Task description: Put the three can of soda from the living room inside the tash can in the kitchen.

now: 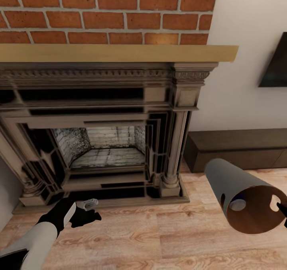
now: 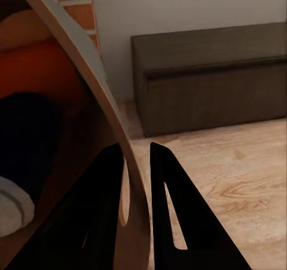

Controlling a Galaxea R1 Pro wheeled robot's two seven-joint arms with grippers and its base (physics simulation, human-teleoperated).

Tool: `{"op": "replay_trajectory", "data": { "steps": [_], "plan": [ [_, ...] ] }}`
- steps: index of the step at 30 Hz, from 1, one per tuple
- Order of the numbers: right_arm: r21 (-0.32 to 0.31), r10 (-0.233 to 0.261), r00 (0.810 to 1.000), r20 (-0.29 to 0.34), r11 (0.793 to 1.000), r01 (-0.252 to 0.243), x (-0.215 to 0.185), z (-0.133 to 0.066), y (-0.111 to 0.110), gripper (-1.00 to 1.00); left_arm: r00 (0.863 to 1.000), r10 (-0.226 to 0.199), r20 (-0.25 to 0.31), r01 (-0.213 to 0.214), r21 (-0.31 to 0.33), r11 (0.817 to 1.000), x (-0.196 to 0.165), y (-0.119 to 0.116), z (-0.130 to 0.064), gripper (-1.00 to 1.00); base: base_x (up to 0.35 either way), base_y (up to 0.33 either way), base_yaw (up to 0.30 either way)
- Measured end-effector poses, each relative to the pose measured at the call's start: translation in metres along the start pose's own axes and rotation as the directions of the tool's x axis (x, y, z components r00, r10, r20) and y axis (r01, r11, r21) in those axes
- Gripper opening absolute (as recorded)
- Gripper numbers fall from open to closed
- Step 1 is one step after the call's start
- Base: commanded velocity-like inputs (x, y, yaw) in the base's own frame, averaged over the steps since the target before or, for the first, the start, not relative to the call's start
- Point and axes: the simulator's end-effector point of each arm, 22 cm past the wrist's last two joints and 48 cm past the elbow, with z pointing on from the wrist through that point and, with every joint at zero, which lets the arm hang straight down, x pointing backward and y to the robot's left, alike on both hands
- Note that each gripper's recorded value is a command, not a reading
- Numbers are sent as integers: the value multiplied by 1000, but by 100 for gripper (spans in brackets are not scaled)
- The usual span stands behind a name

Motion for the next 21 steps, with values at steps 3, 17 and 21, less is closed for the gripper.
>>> {"op": "replay_trajectory", "data": {
  "steps": [3, 17, 21],
  "plan": [
    [-6, 7, 1000, 21, 1000, -7, -11, 6, 2, -100, 1000, 0, 2, 0, -1, 1000, 1, 2, 5, 100, 0, 0, 0],
    [-174, -12, 998, 56, 985, 22, -37, 37, 54, -100, 1000, 3, 9, -3, -1, 1000, 7, 9, 30, 100, 0, 0, 0],
    [-175, -24, 997, 73, 984, 37, -39, 36, 55, -100, 1000, 6, 16, -5, -2, 1000, 9, 12, 38, 100, 0, 0, 0]
  ]
}}
